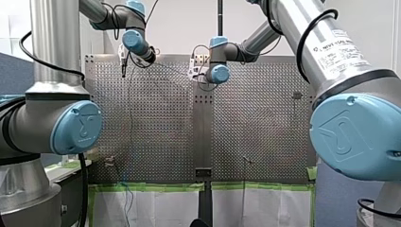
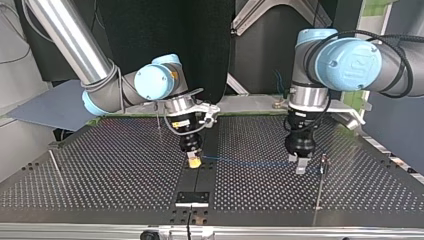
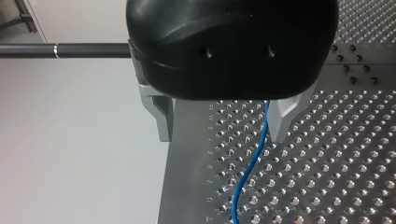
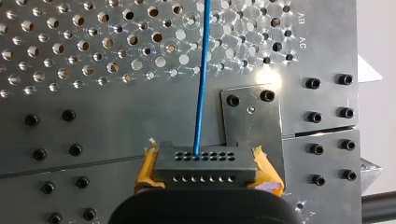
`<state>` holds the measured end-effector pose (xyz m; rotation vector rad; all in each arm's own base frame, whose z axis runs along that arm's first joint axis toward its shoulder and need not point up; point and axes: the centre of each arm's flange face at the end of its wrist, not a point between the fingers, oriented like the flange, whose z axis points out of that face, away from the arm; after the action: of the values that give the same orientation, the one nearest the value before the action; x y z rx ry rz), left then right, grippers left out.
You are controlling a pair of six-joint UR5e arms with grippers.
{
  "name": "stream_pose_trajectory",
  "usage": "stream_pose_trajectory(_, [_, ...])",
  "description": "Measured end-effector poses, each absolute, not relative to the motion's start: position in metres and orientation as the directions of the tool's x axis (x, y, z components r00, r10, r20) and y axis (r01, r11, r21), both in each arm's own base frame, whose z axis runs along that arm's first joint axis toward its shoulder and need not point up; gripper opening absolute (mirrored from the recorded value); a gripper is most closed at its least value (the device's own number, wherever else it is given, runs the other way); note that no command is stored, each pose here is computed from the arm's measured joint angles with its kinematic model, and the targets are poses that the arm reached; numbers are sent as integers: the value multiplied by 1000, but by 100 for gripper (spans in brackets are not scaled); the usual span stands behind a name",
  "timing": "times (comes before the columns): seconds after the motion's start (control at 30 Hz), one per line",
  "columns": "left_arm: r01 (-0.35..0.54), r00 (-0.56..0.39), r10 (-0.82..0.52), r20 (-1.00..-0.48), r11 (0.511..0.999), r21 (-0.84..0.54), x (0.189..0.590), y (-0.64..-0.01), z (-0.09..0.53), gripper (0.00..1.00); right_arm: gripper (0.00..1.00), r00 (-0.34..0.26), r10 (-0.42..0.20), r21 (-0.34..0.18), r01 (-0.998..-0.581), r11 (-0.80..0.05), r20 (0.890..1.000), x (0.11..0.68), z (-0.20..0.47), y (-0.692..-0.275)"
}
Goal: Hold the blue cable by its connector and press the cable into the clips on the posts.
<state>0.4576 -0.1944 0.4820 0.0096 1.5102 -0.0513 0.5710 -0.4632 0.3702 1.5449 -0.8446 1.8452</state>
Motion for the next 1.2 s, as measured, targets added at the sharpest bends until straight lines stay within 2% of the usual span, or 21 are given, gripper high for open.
stream_pose_trajectory(0.33, [-31, 33, 2, -999, 1000, 1, 476, -198, 467, 100, 0, -159, 36, -101, -771, -629, 987, 571, 370, -464])
stream_pose_trajectory(0.63, [-101, 74, 12, -997, 995, 5, 486, -195, 486, 100, 0, -159, 36, -101, -770, -629, 987, 571, 370, -463])
stream_pose_trajectory(0.87, [-111, 44, 43, -998, 993, 38, 494, -199, 477, 100, 0, -159, 36, -101, -770, -629, 987, 571, 370, -463])
stream_pose_trajectory(1.2, [-127, 55, 43, -998, 991, 36, 498, -197, 483, 100, 0, -159, 38, -100, -771, -629, 987, 571, 370, -463])
